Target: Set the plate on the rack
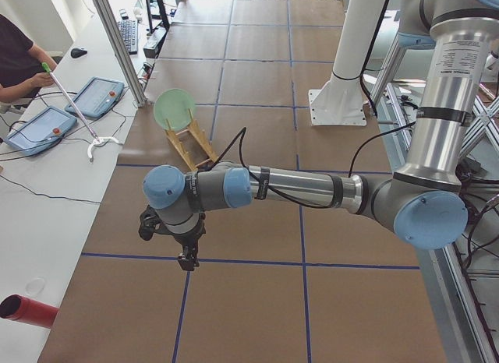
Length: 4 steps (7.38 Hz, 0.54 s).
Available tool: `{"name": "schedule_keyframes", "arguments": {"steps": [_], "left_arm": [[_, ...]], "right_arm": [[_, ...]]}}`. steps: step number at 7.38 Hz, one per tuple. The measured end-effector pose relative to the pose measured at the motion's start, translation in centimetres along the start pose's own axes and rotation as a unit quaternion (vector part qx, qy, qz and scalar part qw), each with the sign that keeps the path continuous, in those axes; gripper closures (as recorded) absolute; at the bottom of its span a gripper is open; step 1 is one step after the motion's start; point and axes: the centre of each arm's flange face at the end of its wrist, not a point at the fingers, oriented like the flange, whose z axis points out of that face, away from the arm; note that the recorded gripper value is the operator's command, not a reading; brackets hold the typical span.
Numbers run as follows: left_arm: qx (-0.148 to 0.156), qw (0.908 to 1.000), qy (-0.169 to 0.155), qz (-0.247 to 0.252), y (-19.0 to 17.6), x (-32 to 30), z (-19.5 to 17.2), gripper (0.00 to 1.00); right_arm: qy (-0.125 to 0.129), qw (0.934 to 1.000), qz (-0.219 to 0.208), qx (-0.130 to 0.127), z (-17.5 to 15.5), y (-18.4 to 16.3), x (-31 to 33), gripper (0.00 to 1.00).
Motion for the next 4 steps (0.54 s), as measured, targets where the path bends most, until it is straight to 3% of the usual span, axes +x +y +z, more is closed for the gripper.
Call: {"name": "schedule_keyframes", "arguments": {"steps": [4], "left_arm": [[0.008, 0.9999, -0.003, 0.010, 0.15, -0.51, 0.53, 0.00]], "right_arm": [[0.000, 1.0000, 0.000, 0.000, -0.01, 0.00, -0.01, 0.00]]}}
